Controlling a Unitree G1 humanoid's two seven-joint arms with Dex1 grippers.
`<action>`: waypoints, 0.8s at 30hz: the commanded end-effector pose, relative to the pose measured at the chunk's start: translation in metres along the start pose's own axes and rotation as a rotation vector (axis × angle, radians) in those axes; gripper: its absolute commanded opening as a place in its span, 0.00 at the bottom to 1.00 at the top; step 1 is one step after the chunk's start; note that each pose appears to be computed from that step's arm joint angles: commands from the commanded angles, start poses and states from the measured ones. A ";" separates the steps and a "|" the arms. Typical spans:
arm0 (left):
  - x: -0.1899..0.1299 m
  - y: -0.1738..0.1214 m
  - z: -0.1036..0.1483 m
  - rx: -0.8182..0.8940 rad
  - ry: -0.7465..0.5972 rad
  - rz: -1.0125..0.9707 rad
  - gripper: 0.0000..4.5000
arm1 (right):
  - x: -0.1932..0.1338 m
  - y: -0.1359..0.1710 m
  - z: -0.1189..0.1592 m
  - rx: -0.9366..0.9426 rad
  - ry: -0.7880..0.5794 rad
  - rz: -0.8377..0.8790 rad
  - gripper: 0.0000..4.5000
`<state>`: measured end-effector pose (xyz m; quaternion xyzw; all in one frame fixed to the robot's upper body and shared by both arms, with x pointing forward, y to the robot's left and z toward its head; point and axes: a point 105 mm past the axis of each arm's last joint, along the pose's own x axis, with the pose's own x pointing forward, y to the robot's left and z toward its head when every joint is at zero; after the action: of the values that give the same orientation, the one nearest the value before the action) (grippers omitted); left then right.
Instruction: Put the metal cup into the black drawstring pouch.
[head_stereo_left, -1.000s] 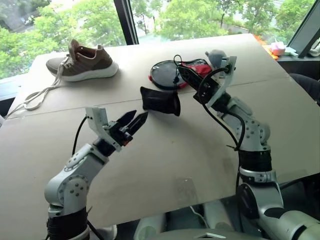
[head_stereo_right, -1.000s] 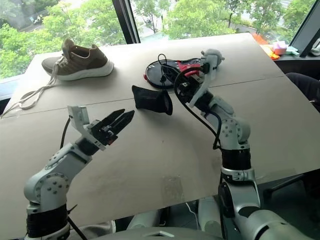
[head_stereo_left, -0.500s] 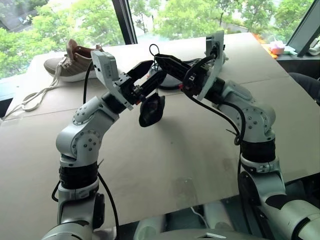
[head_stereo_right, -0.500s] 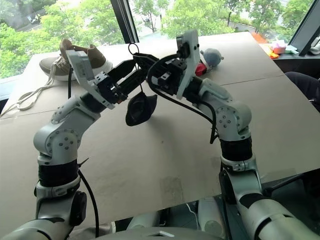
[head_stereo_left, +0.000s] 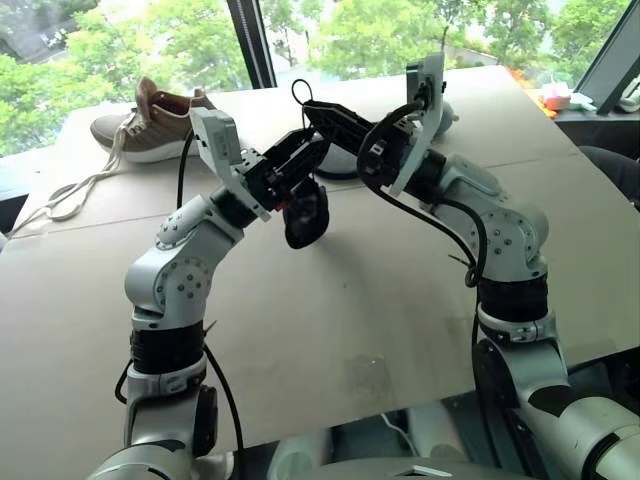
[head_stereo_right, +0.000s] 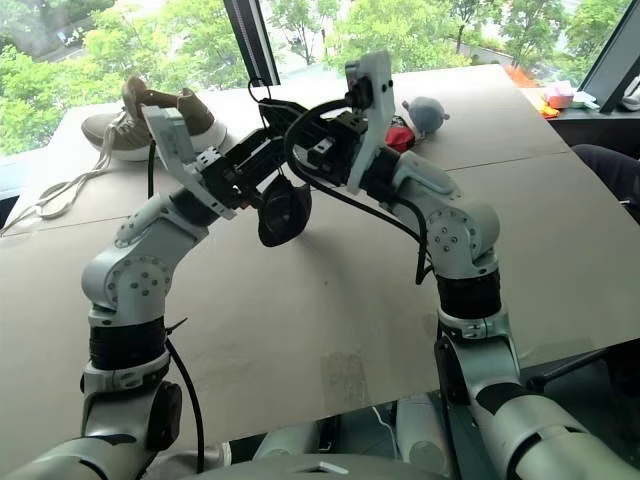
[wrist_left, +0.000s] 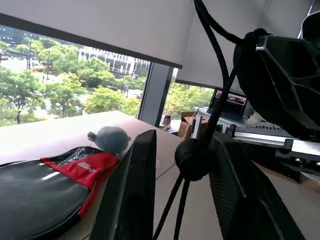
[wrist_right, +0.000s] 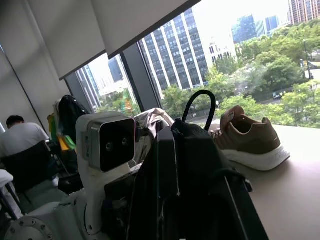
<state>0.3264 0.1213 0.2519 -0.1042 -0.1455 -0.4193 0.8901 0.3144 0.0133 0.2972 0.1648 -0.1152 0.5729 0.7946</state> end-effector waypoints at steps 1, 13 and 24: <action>0.000 -0.009 0.003 0.016 -0.011 -0.023 0.03 | 0.005 0.011 0.015 -0.034 -0.036 0.043 0.00; -0.009 0.004 -0.013 0.036 0.053 0.056 0.03 | 0.012 0.002 0.069 -0.050 -0.218 -0.014 0.00; -0.019 0.009 -0.032 0.023 0.114 0.082 0.03 | -0.003 -0.009 0.150 0.121 -0.588 -0.053 0.00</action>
<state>0.3264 0.1257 0.2251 -0.0844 -0.1133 -0.3958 0.9074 0.3450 -0.0271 0.3932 0.3555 -0.2152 0.4858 0.7690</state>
